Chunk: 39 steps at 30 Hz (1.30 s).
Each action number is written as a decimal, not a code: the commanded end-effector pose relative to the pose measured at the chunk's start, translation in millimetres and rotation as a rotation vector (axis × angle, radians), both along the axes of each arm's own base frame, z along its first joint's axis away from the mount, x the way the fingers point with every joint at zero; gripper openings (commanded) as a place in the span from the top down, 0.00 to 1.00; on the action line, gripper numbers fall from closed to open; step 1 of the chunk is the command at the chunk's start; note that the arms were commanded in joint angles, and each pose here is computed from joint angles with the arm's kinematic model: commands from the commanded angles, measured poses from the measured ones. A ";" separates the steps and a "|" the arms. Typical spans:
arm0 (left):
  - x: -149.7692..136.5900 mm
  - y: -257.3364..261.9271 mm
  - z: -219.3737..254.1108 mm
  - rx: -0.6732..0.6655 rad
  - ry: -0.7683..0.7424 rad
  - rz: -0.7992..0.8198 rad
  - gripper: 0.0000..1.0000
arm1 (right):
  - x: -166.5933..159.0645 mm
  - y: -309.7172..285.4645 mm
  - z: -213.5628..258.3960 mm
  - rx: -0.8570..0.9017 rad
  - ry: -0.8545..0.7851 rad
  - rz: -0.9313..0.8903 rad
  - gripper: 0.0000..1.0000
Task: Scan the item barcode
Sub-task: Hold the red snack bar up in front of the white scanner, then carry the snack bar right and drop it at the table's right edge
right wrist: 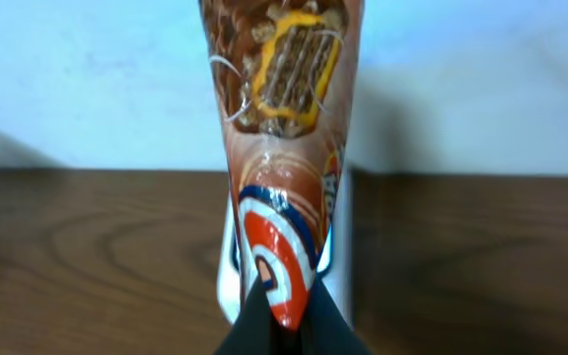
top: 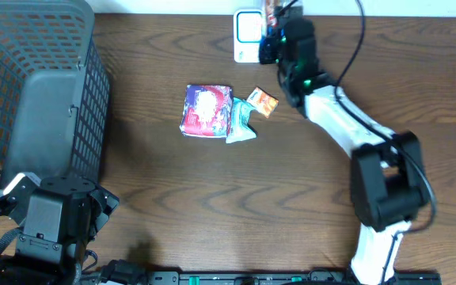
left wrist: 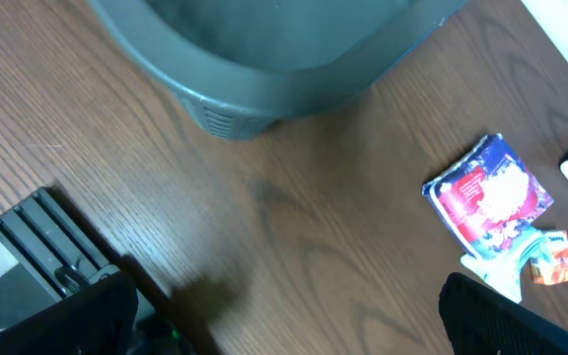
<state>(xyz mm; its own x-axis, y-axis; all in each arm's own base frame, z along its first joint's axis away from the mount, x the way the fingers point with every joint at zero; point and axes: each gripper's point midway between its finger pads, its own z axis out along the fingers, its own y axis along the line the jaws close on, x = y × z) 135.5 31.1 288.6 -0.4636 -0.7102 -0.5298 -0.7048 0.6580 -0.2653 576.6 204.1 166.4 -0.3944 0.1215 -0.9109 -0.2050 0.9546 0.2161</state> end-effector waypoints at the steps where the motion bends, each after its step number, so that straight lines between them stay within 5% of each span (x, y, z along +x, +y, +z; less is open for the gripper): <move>1: -0.3 2.5 -0.1 0.004 -0.001 0.021 0.02 | 4.1 23.7 -25.7 0.103 0.031 0.063 0.99; 10: -0.3 2.5 -0.1 0.004 -0.001 0.021 0.02 | 18.9 1.7 -7.9 0.015 0.012 -0.001 0.99; 16: -0.3 2.5 -0.1 0.004 -0.001 0.021 0.02 | 15.2 -116.6 15.7 -0.292 0.060 -0.342 0.99; 20: -0.3 2.5 -0.1 0.004 -0.001 0.021 0.02 | 3.0 -195.7 -17.1 -0.523 0.218 -0.405 0.99; 24: -0.3 2.5 -0.1 0.004 -0.001 0.021 0.02 | -11.2 -264.5 -43.9 -0.555 0.350 -0.478 0.99; 25: -0.3 2.5 -0.1 0.004 -0.001 0.021 0.02 | -13.8 -280.9 -50.7 -0.546 0.375 -0.493 0.96; 30: -0.3 2.5 -0.1 0.004 -0.001 0.021 0.02 | -29.0 -328.3 -75.6 -0.514 0.471 -0.516 0.36; 38: -0.3 2.5 -0.1 0.004 -0.001 0.021 0.02 | -43.6 -310.8 -88.8 -0.501 0.558 -0.437 0.19; 39: -0.3 2.5 -0.1 0.004 -0.001 0.021 0.02 | -45.2 -305.0 -86.2 -0.504 0.562 -0.425 0.08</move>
